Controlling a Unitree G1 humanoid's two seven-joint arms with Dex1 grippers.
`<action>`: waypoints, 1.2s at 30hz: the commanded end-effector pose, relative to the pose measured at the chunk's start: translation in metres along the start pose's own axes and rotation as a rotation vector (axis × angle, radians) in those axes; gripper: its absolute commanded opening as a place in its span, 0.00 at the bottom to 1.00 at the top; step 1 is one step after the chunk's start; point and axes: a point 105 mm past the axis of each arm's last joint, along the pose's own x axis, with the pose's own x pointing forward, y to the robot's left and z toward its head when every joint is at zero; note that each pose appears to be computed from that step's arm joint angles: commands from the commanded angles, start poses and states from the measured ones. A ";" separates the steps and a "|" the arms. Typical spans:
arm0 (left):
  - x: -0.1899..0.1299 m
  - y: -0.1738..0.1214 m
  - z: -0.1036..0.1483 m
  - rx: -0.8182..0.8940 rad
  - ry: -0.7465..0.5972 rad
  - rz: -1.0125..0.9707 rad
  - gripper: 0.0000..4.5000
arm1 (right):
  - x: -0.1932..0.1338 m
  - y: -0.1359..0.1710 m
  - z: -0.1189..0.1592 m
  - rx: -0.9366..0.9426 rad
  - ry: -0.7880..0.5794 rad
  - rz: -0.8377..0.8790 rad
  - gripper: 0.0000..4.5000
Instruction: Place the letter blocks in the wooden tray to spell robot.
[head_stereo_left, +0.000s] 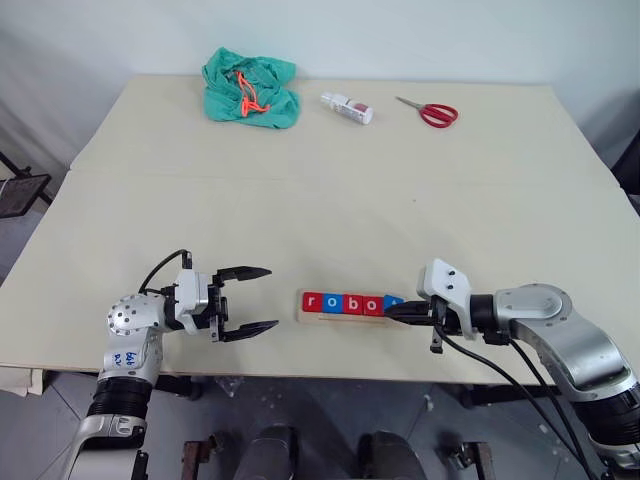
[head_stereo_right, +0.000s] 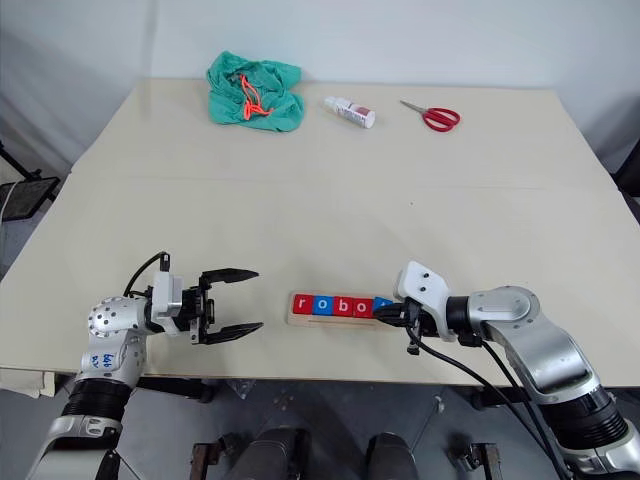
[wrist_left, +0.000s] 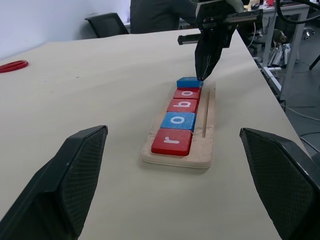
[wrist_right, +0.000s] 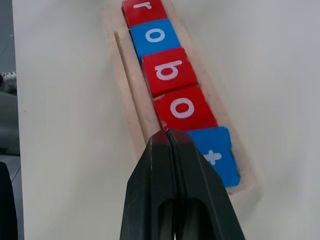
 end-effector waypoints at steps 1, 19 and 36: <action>0.002 0.003 0.007 0.038 -0.011 -0.001 1.00 | -0.009 -0.002 0.016 -0.050 -0.034 -0.023 0.01; 0.002 0.004 0.004 0.023 0.000 0.011 1.00 | -0.044 -0.031 0.010 -0.002 -0.049 -0.216 0.01; -0.020 0.045 0.021 -0.017 0.050 0.223 1.00 | -0.082 -0.008 -0.012 0.027 -0.129 0.008 0.81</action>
